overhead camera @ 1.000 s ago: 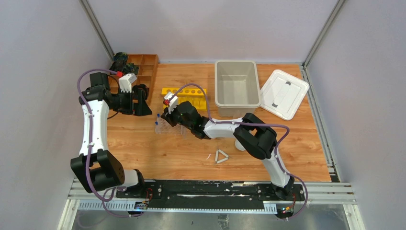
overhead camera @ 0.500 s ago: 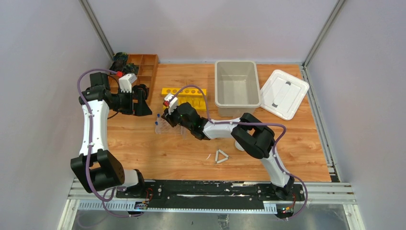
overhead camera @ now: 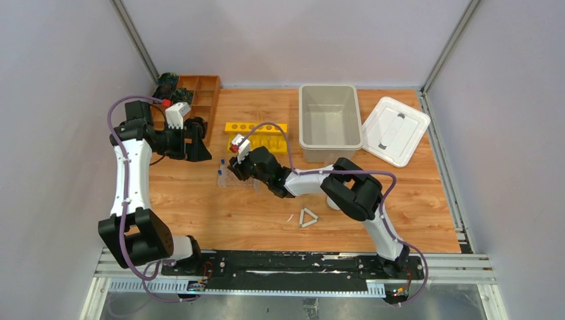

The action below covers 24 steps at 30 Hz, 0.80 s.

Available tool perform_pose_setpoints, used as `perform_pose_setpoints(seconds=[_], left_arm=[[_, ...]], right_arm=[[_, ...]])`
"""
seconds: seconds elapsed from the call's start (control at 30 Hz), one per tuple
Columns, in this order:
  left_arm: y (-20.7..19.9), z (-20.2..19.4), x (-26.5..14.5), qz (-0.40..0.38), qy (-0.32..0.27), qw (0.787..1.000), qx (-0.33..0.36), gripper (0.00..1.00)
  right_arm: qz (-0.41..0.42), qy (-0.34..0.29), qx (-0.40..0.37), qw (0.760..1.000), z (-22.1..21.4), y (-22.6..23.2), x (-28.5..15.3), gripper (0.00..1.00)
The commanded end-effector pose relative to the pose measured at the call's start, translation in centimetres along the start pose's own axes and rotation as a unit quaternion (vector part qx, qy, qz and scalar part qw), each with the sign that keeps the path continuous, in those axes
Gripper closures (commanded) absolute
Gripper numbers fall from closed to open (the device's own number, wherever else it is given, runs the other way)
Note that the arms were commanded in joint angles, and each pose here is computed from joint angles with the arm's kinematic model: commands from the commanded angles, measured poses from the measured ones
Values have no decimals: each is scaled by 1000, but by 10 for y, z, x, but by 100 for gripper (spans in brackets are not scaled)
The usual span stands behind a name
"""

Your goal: Organize the chemistry lab equipment

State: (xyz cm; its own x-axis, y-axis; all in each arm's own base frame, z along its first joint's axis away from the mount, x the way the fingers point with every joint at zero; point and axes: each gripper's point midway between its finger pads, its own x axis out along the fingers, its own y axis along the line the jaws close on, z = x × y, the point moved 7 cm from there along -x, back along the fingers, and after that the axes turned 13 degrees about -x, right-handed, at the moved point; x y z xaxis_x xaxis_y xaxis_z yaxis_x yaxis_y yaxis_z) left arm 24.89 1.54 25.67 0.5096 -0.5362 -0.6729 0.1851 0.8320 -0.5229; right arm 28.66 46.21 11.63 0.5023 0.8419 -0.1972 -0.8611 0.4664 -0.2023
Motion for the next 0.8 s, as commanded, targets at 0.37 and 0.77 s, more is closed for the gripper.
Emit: perform_pose_setpoints(seconds=[0.37, 0.77], left_arm=[[-6, 5, -9, 6, -21, 1000, 17, 0], [-10, 4, -12, 4, -26, 1000, 15, 0]], right_arm=[[-32, -66, 43, 996, 58, -8, -49, 58], [-170, 131, 164, 963, 19, -28, -98, 60]])
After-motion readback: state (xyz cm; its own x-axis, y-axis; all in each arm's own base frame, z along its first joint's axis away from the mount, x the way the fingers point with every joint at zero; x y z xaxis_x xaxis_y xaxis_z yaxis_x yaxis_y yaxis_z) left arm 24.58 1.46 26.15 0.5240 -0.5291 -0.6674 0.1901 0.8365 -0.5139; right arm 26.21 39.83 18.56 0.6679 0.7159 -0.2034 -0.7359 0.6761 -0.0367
